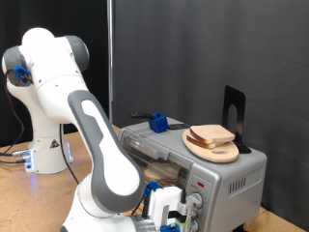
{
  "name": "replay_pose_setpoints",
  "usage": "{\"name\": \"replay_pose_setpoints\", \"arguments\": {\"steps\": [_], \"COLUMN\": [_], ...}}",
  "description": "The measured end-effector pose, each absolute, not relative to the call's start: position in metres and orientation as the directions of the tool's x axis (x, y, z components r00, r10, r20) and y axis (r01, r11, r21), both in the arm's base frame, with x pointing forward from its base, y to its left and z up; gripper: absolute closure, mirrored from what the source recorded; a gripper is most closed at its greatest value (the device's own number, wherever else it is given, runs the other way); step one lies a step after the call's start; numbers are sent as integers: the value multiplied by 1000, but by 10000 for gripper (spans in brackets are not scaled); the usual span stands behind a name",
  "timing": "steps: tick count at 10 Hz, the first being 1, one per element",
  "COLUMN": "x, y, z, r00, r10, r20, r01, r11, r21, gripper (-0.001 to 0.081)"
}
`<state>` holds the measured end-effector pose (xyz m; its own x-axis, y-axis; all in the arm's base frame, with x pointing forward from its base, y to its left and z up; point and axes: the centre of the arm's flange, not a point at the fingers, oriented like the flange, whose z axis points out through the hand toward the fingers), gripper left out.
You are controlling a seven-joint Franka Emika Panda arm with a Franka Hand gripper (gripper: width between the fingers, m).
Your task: Make a piece of toast with the oven
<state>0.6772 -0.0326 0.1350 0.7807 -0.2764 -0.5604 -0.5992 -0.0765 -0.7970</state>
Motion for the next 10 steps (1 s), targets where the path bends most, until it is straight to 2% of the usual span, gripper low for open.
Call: {"name": "replay_pose_setpoints", "arguments": {"steps": [1, 2, 3, 4, 5, 10], "x": [677, 676, 675, 674, 674, 670], "y": [-31, -31, -32, -32, -32, -32], "z": [140, 145, 149, 149, 149, 147], "r00": [784, 785, 784, 780, 778, 784], "r10": [-273, -272, -272, -276, -276, -300], "r20": [-558, -557, -558, -562, -565, -543], "r01": [-596, -595, -596, -600, -602, -582], "r11": [-78, -79, -77, -73, -70, -53], "r21": [-799, -800, -799, -797, -795, -811], "gripper": [384, 384, 531, 531, 586, 586]}}
